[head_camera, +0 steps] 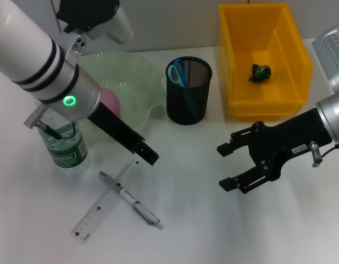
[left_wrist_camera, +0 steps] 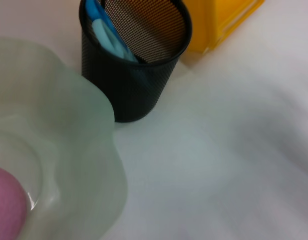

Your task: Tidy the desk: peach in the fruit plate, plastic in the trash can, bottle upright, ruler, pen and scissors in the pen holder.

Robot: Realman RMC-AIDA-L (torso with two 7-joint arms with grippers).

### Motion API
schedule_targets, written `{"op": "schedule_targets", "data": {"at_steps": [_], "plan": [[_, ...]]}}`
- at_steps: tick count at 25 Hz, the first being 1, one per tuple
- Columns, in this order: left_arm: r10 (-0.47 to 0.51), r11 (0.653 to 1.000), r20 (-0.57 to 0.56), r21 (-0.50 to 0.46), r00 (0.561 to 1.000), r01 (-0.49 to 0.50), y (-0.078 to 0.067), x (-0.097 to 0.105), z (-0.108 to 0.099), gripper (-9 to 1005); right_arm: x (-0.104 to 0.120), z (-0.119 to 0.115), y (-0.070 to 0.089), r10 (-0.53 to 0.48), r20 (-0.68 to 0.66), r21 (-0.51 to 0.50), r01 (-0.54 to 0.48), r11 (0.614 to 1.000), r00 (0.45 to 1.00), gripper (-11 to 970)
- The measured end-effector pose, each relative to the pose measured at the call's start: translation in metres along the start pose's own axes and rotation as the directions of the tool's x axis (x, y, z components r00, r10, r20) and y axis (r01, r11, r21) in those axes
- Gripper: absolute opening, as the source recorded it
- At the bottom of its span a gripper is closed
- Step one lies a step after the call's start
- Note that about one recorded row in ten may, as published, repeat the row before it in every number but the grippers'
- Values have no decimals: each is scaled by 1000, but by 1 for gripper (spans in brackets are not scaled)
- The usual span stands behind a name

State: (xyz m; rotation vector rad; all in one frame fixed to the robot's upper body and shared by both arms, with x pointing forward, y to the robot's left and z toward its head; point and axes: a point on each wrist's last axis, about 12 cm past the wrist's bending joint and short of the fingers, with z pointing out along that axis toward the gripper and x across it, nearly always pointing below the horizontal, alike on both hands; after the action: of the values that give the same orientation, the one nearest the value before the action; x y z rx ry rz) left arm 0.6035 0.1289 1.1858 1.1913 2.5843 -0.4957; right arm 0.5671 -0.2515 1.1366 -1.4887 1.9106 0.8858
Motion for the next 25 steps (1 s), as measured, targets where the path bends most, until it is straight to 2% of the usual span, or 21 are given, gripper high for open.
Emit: {"op": "schedule_targets", "data": {"at_steps": [8, 12, 13, 16, 25], "plan": [[13, 999, -9, -29, 1000, -13, -1, 2, 15, 768, 1, 0, -1, -1, -20, 2, 2, 1000, 1000, 809], [13, 999, -9, -29, 1000, -13, -1, 2, 15, 760, 1, 0, -1, -1, -30, 4, 1, 1000, 1000, 810], [21, 999, -14, -40, 1000, -21, -1, 4, 25, 758, 1, 0, -1, 0, -30, 3, 0, 1000, 1000, 810], [40, 998, -22, -57, 999, -41, -4, 6, 34, 751, 2, 0, -1, 2, -33, 1, -2, 1000, 999, 810], [51, 996, -32, -71, 998, -53, -6, 10, 42, 733, 2, 1, -2, -3, -45, -2, 3, 1000, 999, 809]]}}
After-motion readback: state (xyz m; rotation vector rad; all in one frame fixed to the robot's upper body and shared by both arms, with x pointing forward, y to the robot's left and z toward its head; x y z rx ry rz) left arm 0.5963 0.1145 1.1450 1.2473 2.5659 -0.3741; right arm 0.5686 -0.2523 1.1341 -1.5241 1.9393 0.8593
